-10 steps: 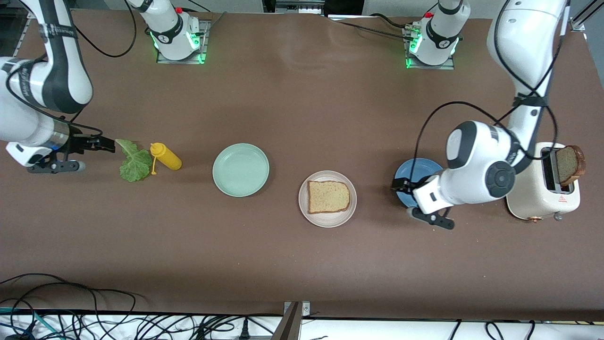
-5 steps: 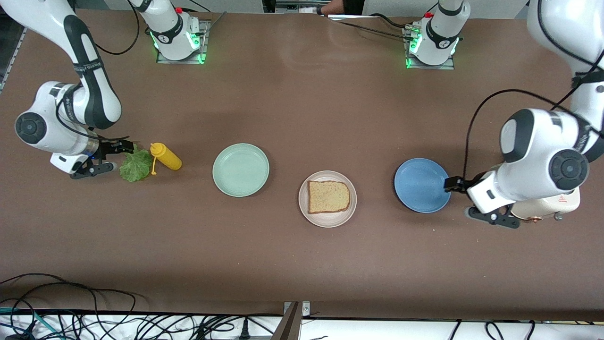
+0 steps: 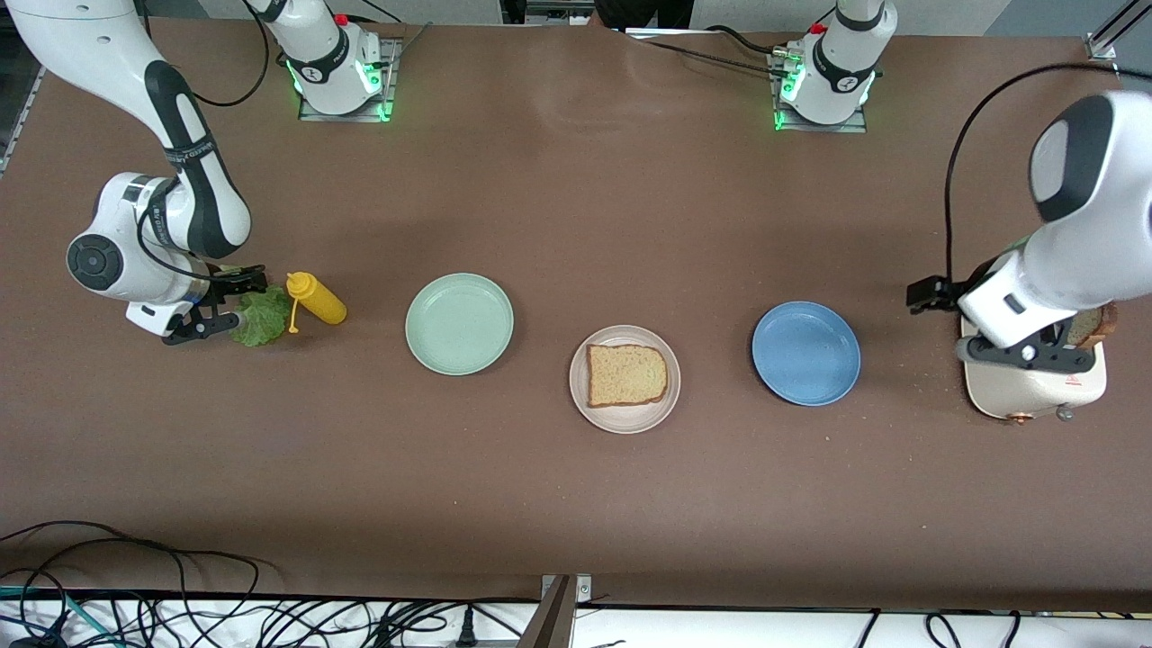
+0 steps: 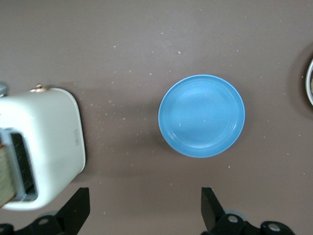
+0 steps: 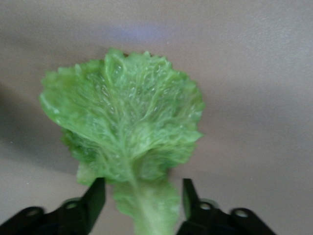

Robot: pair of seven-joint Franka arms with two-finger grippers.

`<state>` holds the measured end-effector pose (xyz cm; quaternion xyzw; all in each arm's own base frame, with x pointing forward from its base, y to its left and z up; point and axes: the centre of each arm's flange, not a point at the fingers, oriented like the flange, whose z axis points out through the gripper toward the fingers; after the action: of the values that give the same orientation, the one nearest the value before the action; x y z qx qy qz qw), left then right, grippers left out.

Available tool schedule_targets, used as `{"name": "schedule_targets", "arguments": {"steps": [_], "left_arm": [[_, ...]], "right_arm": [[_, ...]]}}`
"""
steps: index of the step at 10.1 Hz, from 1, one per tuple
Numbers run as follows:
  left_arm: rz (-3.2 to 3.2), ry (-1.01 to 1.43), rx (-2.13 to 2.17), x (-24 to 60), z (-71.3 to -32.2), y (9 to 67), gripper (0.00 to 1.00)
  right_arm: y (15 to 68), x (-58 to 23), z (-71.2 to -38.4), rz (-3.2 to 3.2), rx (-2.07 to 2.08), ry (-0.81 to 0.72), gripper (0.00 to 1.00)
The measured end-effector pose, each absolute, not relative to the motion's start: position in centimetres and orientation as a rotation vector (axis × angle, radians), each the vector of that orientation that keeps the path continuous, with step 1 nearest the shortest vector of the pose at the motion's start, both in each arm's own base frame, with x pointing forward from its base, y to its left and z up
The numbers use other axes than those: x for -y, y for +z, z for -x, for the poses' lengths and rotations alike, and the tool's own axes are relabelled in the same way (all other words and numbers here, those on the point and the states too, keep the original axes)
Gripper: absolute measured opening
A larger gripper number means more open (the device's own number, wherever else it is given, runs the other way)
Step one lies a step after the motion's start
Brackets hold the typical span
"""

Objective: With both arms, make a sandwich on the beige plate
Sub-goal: 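Withdraw the left gripper toward the toaster while the right gripper reaches the lettuce, then lower the right gripper and grasp the green lettuce leaf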

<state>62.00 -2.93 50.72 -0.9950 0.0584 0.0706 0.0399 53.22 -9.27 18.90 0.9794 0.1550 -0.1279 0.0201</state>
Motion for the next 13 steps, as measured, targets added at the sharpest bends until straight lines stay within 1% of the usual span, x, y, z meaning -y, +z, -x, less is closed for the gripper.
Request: {"name": "schedule_targets", "arguments": {"steps": [2,4,5,7,9,11,13], "left_arm": [[3.048,0.166,-0.148,1.9,-60.9,53.6,1.0],[3.045,0.14,-0.134,1.6,-60.0,56.0,1.0],[3.045,0.129,-0.13,1.6,-59.5,57.7,1.0],[3.059,0.096,-0.124,1.8,-59.1,60.4,1.0],[3.089,0.097,-0.124,2.1,-59.1,60.4,1.0],[3.096,0.109,-0.119,1.9,-59.3,60.0,1.0],[3.122,0.125,-0.09,1.1,-59.5,59.4,1.0]], "right_arm": [[18.8,9.3,-53.1,-3.039,-0.48,-0.413,0.33],[19.0,9.3,-53.2,-3.04,-0.48,-0.417,0.05],[19.2,9.2,-53.2,-3.041,-0.48,-0.426,0.01],[19.5,9.1,-53.3,-3.042,-0.483,-0.435,0.01],[20.0,8.9,-53.5,-3.043,-0.485,-0.452,0.01],[21.6,8.7,-54.4,-3.046,-0.488,-0.496,0.01],[21.7,8.6,-54.7,-3.044,-0.489,-0.499,0.03]]}}
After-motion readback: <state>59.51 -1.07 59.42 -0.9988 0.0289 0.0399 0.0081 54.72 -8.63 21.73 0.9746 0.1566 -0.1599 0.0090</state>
